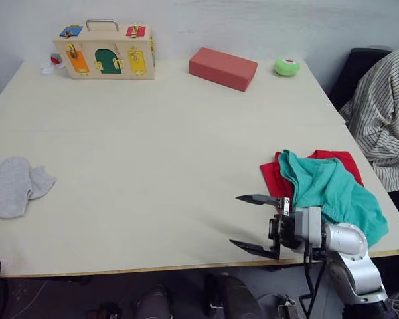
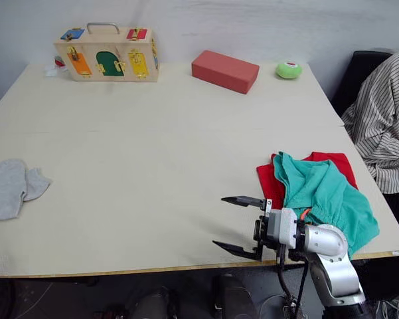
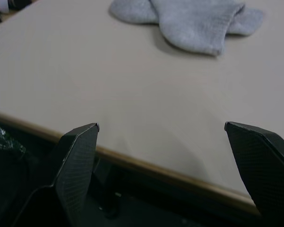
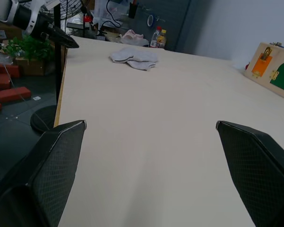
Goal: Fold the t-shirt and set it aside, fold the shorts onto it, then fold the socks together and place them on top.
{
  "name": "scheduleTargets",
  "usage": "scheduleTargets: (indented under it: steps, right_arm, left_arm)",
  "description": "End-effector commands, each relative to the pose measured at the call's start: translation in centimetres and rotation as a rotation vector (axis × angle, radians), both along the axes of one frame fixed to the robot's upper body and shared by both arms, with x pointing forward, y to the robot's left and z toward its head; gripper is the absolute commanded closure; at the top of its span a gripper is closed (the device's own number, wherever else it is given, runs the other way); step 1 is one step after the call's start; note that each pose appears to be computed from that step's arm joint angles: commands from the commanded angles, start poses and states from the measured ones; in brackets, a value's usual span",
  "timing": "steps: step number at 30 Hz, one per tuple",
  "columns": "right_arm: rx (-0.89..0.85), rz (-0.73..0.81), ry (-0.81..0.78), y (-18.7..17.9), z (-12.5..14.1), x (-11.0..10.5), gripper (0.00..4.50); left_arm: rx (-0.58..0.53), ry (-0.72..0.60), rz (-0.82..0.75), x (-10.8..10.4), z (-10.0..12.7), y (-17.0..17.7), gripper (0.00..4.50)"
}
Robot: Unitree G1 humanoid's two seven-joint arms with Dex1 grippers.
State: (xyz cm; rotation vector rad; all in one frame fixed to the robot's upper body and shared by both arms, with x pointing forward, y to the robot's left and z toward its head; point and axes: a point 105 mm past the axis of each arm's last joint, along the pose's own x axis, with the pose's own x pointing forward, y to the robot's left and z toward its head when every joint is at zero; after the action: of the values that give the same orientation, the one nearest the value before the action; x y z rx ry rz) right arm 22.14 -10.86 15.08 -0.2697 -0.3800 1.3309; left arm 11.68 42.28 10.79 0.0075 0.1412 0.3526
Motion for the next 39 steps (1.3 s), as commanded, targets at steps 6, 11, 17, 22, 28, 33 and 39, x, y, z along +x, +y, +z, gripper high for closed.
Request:
scheduleTargets:
  steps: [6,11,17,22,28,33,39]
  right_arm:
    - [0.122,-0.007,0.032,1.4,3.0,0.3,0.0]
    - [0.114,-0.021,0.078,1.8,3.2,0.8,0.0]
    - [0.108,-0.034,0.083,2.3,3.1,1.4,0.0]
    - [0.139,-0.087,0.083,2.3,3.5,2.5,0.0]
    - [0.087,-0.063,0.098,2.0,2.6,1.5,0.0]
    - [0.081,-0.068,0.111,2.0,2.5,1.3,0.0]
    - [0.078,-0.079,0.112,1.8,2.6,1.3,0.0]
  left_arm:
    - [0.375,0.246,-0.401,7.6,3.4,-2.3,0.03]
    - [0.403,0.37,-0.463,10.3,3.1,-1.8,0.03]
    - [0.41,0.427,-0.481,13.0,2.9,-0.8,0.03]
    - [0.431,0.425,-0.51,15.1,3.2,-0.6,0.03]
    - [0.459,0.533,-0.556,15.2,2.1,0.3,0.03]
    - [0.432,0.552,-0.559,16.5,1.2,0.6,0.21]
    - [0.369,0.557,-0.651,18.0,0.1,-0.8,1.94]
